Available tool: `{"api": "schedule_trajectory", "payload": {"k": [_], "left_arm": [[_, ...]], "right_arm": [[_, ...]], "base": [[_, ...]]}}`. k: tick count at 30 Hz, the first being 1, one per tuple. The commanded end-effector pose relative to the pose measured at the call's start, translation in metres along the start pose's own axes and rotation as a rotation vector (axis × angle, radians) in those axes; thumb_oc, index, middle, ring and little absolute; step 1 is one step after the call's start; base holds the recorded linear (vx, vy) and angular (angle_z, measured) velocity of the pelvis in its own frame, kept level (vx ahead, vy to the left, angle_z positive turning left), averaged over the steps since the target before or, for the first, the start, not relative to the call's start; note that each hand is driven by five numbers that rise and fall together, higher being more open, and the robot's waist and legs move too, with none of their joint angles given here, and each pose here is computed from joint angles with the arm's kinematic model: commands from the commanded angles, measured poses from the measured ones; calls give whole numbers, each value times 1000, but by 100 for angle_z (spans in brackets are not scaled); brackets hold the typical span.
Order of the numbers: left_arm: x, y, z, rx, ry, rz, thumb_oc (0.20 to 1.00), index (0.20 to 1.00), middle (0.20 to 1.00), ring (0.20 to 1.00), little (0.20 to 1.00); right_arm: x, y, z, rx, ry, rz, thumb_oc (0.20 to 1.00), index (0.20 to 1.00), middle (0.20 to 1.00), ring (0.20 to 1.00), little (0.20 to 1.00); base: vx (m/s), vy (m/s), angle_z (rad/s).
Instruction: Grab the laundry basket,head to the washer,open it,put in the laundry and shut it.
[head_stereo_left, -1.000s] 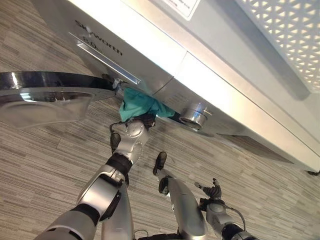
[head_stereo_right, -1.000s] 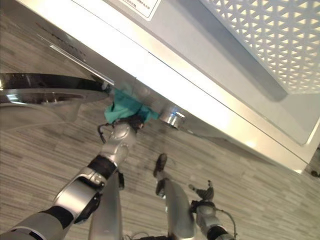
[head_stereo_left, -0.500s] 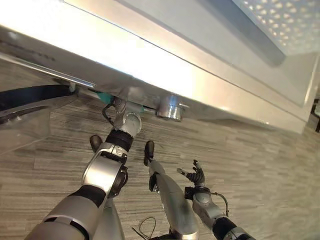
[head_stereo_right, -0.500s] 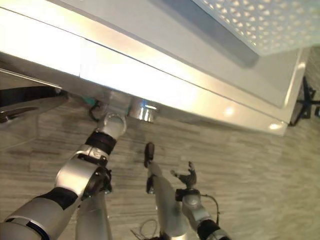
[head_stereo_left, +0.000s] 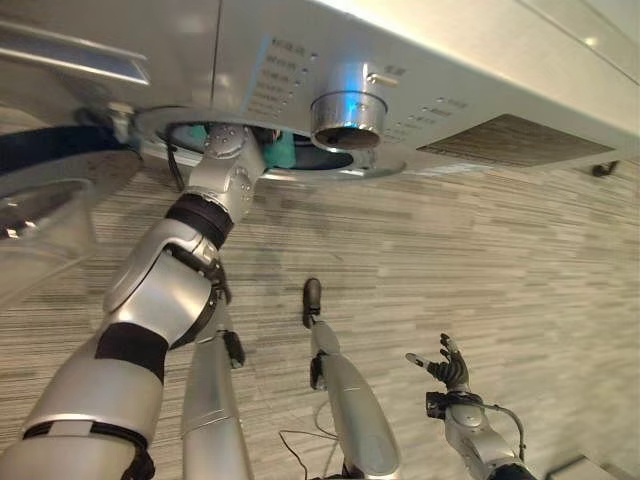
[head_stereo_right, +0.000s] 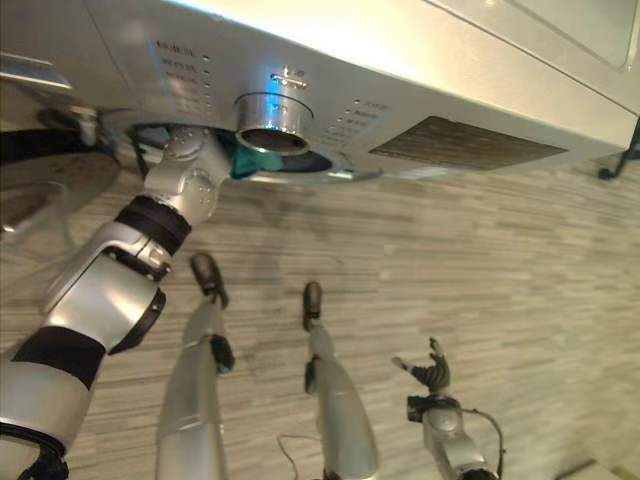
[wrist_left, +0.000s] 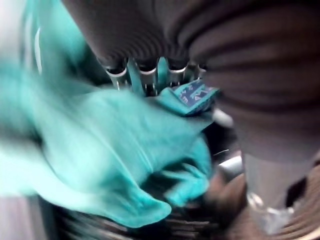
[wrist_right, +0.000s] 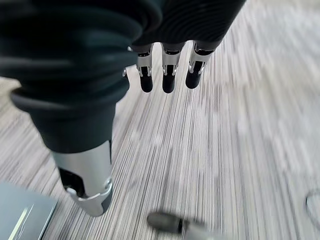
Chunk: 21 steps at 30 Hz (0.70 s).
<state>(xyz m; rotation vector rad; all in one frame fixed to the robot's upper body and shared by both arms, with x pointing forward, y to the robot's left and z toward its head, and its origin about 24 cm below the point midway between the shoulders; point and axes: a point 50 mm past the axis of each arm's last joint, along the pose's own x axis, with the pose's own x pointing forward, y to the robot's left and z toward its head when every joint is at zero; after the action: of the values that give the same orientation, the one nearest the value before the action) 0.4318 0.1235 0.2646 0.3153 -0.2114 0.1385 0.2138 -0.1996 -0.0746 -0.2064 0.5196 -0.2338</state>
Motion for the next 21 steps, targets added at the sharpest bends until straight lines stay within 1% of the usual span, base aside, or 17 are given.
{"api": "schedule_trajectory", "payload": {"k": [1,2,3,4,5,6,7,9,13,14,15,16,17,19,21], "left_arm": [[-1,21,144,396,-421,148,1000,1000,1000,1000,1000],[-9,6,156,603,-546,194,1000,1000,1000,1000,1000],[-9,6,156,605,-547,195,1000,1000,1000,1000,1000],[-19,-8,172,731,-688,226,1000,1000,1000,1000,1000],[-29,-30,177,997,-845,217,1000,1000,1000,1000,1000],[-29,-30,177,998,-845,217,1000,1000,1000,1000,1000],[-33,-37,177,1109,-907,203,1000,1000,1000,1000,1000],[-36,-38,183,1091,-935,191,1000,1000,1000,1000,1000],[-42,-40,195,1113,-985,219,1000,1000,1000,1000,1000],[-48,-40,202,1087,-1027,238,1000,1000,1000,1000,1000],[-57,-53,209,1101,-1089,218,1000,1000,1000,1000,1000],[-59,-59,210,1074,-1093,191,1000,1000,1000,1000,1000],[-59,-59,210,1075,-1094,191,1000,1000,1000,1000,1000],[-66,-64,212,1031,-1123,132,1000,1000,1000,1000,1000],[-71,-67,208,1073,-1157,48,1000,1000,1000,1000,1000]], "right_arm": [[14,-26,34,54,-123,-72,1000,1000,1000,1000,1000],[13,-26,33,36,-142,-63,1000,1000,1000,1000,1000],[13,-25,33,37,-142,-62,1000,1000,1000,1000,1000],[13,-26,31,25,-148,-61,1000,1000,1000,1000,1000],[13,-27,38,13,-195,-55,1000,1000,1000,1000,1000],[13,-27,38,13,-195,-55,1000,1000,1000,1000,1000],[12,-33,41,3,-223,-64,1000,1000,1000,1000,1000],[9,-38,37,-4,-219,-68,1000,1000,1000,1000,1000],[7,-44,36,-20,-220,-70,1000,1000,1000,1000,1000],[8,-60,30,-71,-203,-103,1000,1000,1000,1000,1000],[3,-68,-9,-70,-55,-146,1000,1000,1000,1000,1000],[3,-67,-16,-66,-23,-158,1000,1000,1000,1000,1000],[4,-67,-15,-64,-24,-158,1000,1000,1000,1000,1000],[5,-67,-19,-40,2,-180,1000,1000,1000,1000,1000],[8,-69,-18,-26,14,-190,1000,1000,1000,1000,1000]], "base": [[2,-59,3],[4,-46,10],[9,-61,15],[9,-21,26],[9,-20,26],[7,3,29],[3,7,20],[9,1,22],[4,-3,4],[4,10,-7],[0,13,-3],[0,0,0],[0,0,0],[0,18,-2],[-2,30,-6]]}}
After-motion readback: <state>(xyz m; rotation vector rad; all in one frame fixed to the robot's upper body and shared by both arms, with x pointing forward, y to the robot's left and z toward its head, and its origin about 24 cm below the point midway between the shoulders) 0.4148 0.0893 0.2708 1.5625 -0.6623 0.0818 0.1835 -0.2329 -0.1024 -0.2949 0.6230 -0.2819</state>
